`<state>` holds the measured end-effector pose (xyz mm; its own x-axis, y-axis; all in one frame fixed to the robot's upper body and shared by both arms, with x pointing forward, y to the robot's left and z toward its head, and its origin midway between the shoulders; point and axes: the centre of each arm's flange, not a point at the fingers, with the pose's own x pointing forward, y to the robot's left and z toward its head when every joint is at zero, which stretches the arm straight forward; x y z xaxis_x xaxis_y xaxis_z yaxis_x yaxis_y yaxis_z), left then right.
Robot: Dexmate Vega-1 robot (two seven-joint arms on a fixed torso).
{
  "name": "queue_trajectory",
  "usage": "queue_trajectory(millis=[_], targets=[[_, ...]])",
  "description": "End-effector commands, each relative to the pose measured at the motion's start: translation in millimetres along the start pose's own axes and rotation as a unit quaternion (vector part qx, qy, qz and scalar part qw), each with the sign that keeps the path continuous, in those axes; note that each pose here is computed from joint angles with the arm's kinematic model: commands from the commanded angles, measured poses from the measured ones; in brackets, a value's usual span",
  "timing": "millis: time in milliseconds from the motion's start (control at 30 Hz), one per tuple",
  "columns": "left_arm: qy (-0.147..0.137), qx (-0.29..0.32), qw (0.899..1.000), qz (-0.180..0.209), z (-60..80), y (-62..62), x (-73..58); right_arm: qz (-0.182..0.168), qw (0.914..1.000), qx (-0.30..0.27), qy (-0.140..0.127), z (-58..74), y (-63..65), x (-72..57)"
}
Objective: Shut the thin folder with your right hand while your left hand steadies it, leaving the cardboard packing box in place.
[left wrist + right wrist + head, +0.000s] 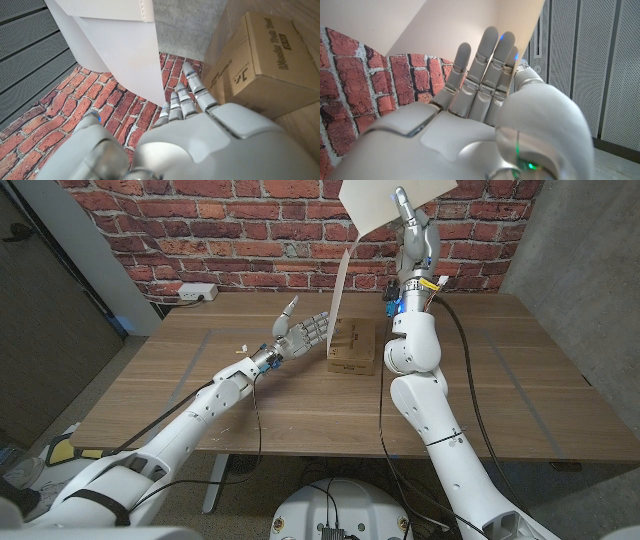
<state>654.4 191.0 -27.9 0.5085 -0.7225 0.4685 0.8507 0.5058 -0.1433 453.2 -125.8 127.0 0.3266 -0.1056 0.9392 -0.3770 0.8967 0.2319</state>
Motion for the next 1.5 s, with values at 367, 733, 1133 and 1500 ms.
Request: queue_trajectory(millis=[367, 733, 1133, 1500], targets=[[0.016, -0.092, 0.989, -0.111, -23.8, -21.1, 43.2, -0.017, 0.9998, 0.013, 0.001, -0.8, -5.4, -1.6], [0.028, -0.115, 0.982, -0.145, -39.1, -33.4, 64.5, -0.031, 0.9994, 0.012, -0.005, 2.8, -12.7, -2.0], [-0.047, -0.057, 0.997, -0.035, -35.0, -32.8, 48.3, -0.032, 0.9994, 0.009, -0.013, 1.9, -15.2, 3.7], [-0.107, -0.064, 0.992, 0.037, -35.2, -35.2, 42.6, -0.029, 0.9994, 0.011, -0.014, -2.7, -14.2, 8.8]])
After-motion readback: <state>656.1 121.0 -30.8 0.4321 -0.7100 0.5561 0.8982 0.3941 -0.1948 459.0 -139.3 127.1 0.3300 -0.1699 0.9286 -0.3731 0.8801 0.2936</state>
